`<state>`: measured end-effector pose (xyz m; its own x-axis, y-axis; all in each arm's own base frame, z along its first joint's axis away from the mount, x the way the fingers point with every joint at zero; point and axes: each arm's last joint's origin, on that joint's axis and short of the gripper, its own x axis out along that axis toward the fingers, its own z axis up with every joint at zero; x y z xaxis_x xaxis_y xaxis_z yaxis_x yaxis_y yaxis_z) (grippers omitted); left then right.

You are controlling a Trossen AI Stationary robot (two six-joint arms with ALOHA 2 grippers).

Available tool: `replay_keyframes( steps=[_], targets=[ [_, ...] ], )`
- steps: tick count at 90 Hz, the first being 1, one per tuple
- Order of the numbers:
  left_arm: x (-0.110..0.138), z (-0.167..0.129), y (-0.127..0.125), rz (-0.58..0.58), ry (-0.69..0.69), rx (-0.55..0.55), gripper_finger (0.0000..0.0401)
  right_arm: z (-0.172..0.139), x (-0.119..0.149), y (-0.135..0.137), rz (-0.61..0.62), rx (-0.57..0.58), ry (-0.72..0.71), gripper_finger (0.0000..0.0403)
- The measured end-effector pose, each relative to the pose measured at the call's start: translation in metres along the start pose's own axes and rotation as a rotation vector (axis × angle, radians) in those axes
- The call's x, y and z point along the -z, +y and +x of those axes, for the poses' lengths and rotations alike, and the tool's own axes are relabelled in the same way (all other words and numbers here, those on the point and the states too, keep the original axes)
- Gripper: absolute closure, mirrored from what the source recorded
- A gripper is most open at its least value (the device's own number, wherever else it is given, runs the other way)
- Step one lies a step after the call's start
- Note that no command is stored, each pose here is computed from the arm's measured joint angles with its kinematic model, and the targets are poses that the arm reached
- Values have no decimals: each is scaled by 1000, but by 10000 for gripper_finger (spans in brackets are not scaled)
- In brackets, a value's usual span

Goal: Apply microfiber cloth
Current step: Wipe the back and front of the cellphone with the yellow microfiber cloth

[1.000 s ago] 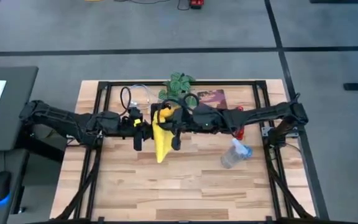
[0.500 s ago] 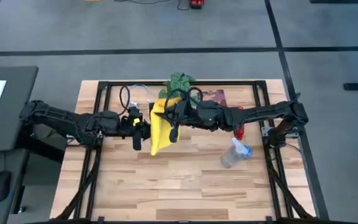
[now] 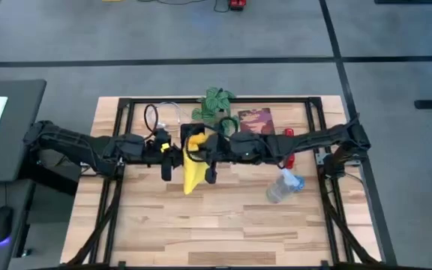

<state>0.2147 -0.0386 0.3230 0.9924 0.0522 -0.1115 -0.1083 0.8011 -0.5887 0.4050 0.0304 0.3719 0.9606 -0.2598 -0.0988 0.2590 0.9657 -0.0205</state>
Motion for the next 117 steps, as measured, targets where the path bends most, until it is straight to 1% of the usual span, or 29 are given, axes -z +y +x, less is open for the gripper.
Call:
replay_keyframes(
  steps=[9, 26, 32, 41, 49, 65, 75, 95, 105, 112, 117],
  targets=[
    [1, 0, 0, -1, 6, -1, 397, 0, -7, -5, -1, 43, -58, 403],
    [2, 0, 1, 6, 27, 1, 397, 1, -12, -10, 21, 57, -107, 403],
    [2, 0, 1, 6, 30, 6, 397, 1, -15, -11, 40, 51, -133, 403],
    [3, 0, 0, 12, 41, 21, 397, 0, -22, -11, 80, 1, -202, 403],
    [3, 0, -1, 14, 56, 37, 397, 0, -25, -14, 129, -2, -226, 403],
    [6, 1, 1, 18, 71, 19, 397, 3, -18, -20, 150, 4, -133, 403],
    [6, 1, 2, 20, 63, 3, 397, 2, -13, -19, 150, -30, -69, 403],
    [6, -2, 3, 25, 68, -1, 397, -2, -3, -6, 132, -72, 36, 403],
    [-5, -6, -1, 18, -26, 9, 397, -2, 4, 0, 121, -103, 84, 403],
    [-5, -7, -1, 37, -30, 4, 397, -3, 7, 2, 116, -130, 110, 403],
    [-7, -8, -2, 38, -41, 30, 397, -5, 3, 1, 120, -133, 93, 403]
  ],
)
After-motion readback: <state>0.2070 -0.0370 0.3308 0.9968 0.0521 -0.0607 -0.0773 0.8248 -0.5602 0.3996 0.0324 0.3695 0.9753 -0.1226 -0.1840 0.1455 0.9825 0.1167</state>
